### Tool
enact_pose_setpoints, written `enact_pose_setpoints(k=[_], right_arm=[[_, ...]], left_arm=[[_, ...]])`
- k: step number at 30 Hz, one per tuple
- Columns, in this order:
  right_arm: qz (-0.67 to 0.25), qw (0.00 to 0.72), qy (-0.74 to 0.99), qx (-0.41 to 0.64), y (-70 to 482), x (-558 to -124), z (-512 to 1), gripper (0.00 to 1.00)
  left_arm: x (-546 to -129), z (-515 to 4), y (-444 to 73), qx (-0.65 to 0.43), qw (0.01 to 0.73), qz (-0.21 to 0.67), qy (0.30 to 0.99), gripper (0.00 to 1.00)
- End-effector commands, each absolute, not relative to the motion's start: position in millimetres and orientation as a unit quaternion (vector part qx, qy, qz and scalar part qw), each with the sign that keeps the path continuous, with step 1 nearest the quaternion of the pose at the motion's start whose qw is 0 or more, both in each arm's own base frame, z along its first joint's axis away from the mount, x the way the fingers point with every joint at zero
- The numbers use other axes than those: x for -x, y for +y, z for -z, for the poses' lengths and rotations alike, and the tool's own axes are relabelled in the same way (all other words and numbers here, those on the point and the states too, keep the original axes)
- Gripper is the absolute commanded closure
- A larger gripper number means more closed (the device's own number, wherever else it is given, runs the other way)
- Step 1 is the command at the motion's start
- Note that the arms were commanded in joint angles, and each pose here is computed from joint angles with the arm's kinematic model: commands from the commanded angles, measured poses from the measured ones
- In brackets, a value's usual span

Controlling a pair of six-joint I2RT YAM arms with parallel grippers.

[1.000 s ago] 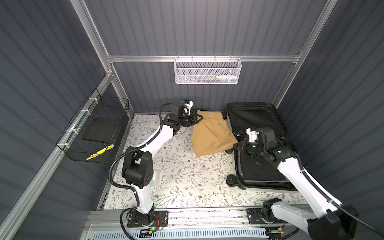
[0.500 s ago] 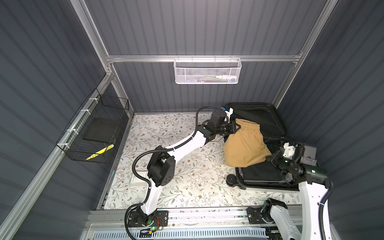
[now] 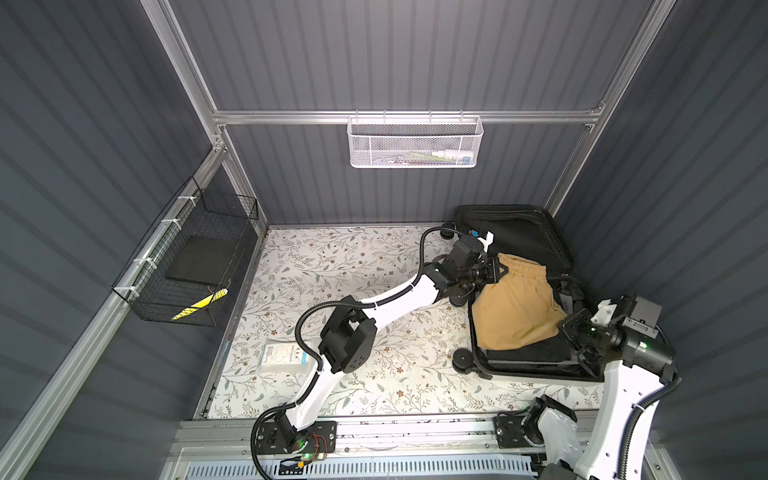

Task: Pack the luggage
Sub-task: 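Carry the tan shorts with both grippers and lower them into the suitcase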

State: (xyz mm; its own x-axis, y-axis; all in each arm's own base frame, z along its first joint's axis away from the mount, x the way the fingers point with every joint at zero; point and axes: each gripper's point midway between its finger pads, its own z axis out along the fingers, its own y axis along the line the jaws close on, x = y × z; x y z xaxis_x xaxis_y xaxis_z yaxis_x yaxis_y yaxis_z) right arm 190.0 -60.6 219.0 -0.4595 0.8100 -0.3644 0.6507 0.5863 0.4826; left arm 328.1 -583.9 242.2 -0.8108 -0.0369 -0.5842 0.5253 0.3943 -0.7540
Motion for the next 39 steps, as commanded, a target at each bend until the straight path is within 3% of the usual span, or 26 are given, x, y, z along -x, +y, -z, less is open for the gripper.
enact_pose_setpoints(k=[1,19,20,22,23,26,27,32,39], right_arm=[[-0.098,0.286,0.843,-0.444,-78.0,-186.3,-221.0,1.0],[-0.048,0.226,0.834,-0.501,-104.5,-168.0,-174.9,1.0],[-0.048,0.226,0.832,-0.504,-105.4,-167.7,-173.5,1.0],[-0.05,0.223,0.828,-0.511,-107.6,-167.6,-172.6,1.0],[-0.054,0.223,0.827,-0.513,-108.1,-169.0,-173.3,0.95],[-0.066,0.225,0.822,-0.518,-110.6,-173.4,-177.6,0.6],[-0.066,0.224,0.822,-0.52,-111.5,-174.0,-178.9,0.51],[-0.061,0.24,0.814,-0.526,-117.6,-176.7,-198.9,0.3],[-0.083,0.299,0.793,-0.525,-115.5,-187.0,-244.9,0.26]], left_arm=[[-326.8,-251.5,-599.4,-0.142,0.272,0.556,0.773,1.0],[-318.4,-195.7,-616.1,-0.138,0.233,0.547,0.792,1.0],[-319.2,-193.5,-615.4,-0.138,0.231,0.545,0.794,0.94],[-319.8,-190.9,-614.2,-0.138,0.227,0.545,0.795,0.7],[-320.8,-189.4,-612.8,-0.137,0.225,0.545,0.796,0.57],[-324.5,-188.2,-606.9,-0.133,0.223,0.543,0.799,0.1],[-326.7,-189.5,-603.6,-0.133,0.224,0.542,0.799,0.01],[-341.3,-197.0,-582.4,-0.13,0.237,0.526,0.806,0.0],[-354.7,-222.9,-561.8,-0.144,0.254,0.516,0.805,0.0]])
